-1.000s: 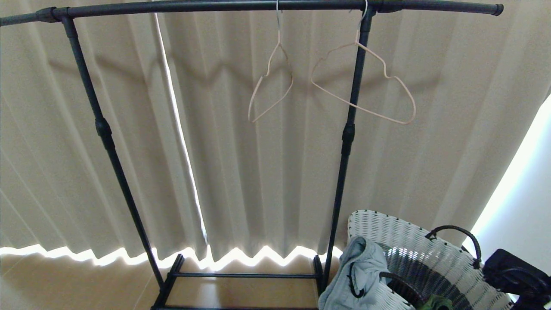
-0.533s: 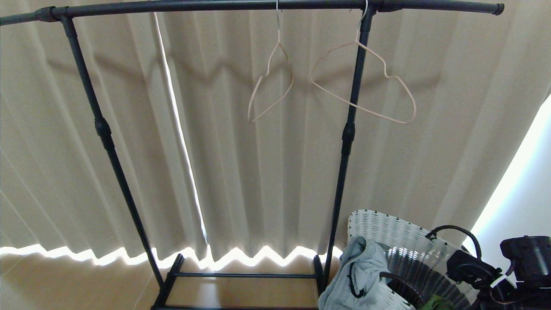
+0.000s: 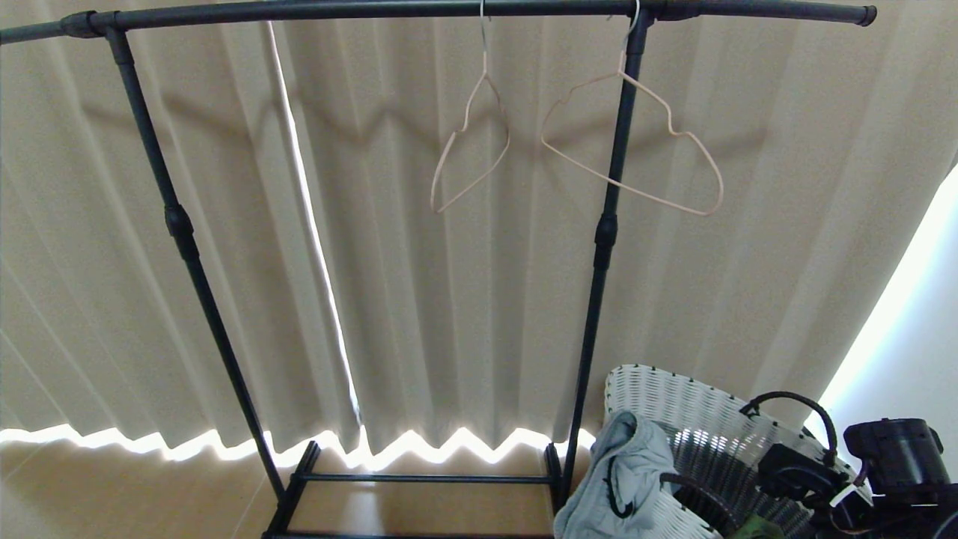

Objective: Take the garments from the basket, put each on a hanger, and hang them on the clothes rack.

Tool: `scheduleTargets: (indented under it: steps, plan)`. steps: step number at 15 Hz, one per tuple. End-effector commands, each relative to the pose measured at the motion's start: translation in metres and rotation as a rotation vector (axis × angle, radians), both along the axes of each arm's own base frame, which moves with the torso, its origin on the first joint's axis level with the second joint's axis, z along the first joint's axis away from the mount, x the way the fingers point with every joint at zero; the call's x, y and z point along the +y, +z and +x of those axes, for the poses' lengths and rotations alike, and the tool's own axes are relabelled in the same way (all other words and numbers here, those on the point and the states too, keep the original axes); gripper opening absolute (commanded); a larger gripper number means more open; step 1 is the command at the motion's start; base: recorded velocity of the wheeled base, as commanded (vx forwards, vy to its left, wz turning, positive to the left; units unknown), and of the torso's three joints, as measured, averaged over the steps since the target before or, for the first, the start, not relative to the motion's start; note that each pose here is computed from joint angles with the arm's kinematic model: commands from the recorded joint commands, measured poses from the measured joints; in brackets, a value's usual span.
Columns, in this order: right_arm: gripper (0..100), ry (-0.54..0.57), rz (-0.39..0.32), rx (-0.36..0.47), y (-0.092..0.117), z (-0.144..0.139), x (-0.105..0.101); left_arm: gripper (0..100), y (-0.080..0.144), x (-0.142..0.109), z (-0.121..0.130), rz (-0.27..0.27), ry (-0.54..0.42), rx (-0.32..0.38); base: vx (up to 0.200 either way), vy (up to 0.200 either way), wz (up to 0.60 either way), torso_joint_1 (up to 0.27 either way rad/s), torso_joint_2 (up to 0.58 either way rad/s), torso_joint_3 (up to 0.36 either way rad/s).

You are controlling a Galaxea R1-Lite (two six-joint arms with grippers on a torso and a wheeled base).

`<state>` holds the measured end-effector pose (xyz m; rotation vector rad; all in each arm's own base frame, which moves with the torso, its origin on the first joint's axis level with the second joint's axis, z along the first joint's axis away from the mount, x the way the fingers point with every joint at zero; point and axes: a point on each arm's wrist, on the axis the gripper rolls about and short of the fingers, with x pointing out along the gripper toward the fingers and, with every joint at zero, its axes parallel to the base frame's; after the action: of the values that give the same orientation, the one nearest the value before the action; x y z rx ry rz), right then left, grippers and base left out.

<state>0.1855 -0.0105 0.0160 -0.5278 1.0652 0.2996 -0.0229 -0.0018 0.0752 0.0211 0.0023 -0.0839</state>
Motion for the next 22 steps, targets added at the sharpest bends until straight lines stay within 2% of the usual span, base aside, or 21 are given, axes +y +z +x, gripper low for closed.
scheduleTargets:
  steps: [1, 4, 8, 9, 14, 16, 17, 20, 21, 22]
  plan:
    - [100, 0.014, 0.0, -0.007, 0.0, 0.001, 0.002, 100, 0.0, 0.0, 0.0, 0.0, -0.001, 0.0, 0.0, 0.0, 0.0, 0.0, 0.0, 0.0]
    - [100, 0.017, -0.012, -0.045, -0.002, 0.007, 0.004, 100, 0.0, 0.0, 0.0, 0.0, -0.001, 0.0, 0.0, 0.0, 0.0, 0.0, 0.0, 0.0]
    - [100, 0.015, -0.015, -0.054, -0.003, 0.008, 0.003, 100, 0.0, 0.0, 0.0, 0.0, 0.001, 0.0, 0.0, 0.0, 0.0, 0.0, 0.0, 0.0]
    - [0, 0.011, -0.017, -0.055, -0.003, 0.008, 0.002, 100, 0.0, 0.0, 0.0, 0.0, -0.001, 0.0, 0.0, 0.0, 0.0, 0.0, 0.0, 0.0]
    - [0, 0.003, -0.01, -0.076, 0.002, 0.006, 0.001, 100, 0.0, 0.0, 0.0, 0.0, -0.001, 0.0, 0.0, 0.0, 0.0, 0.0, 0.0, 0.0]
    - [0, 0.005, -0.003, -0.158, 0.013, -0.004, 0.002, 100, 0.0, 0.0, 0.0, 0.0, -0.001, 0.0, 0.0, 0.0, 0.0, 0.0, 0.0, 0.0]
    - [0, 0.004, -0.001, -0.224, 0.02, -0.011, 0.002, 100, 0.0, 0.0, 0.0, 0.0, -0.001, 0.0, 0.0, 0.0, 0.0, 0.0, 0.0, 0.0]
    - [0, -0.028, 0.113, -0.569, 0.064, -0.03, 0.005, 100, 0.0, 0.0, 0.0, 0.002, -0.002, 0.0, 0.0, 0.0, 0.0, 0.0, 0.0, 0.0]
    - [0, -0.035, 0.12, -0.584, 0.066, -0.03, 0.005, 100, 0.0, 0.0, 0.0, 0.002, -0.002, 0.0, 0.0, 0.0, 0.0, 0.0, 0.0, 0.0]
    - [0, -0.084, 0.195, -0.762, 0.097, -0.033, 0.005, 100, 0.0, 0.0, 0.0, 0.003, -0.002, 0.0, 0.0, 0.0, 0.0, 0.0, 0.0, 0.0]
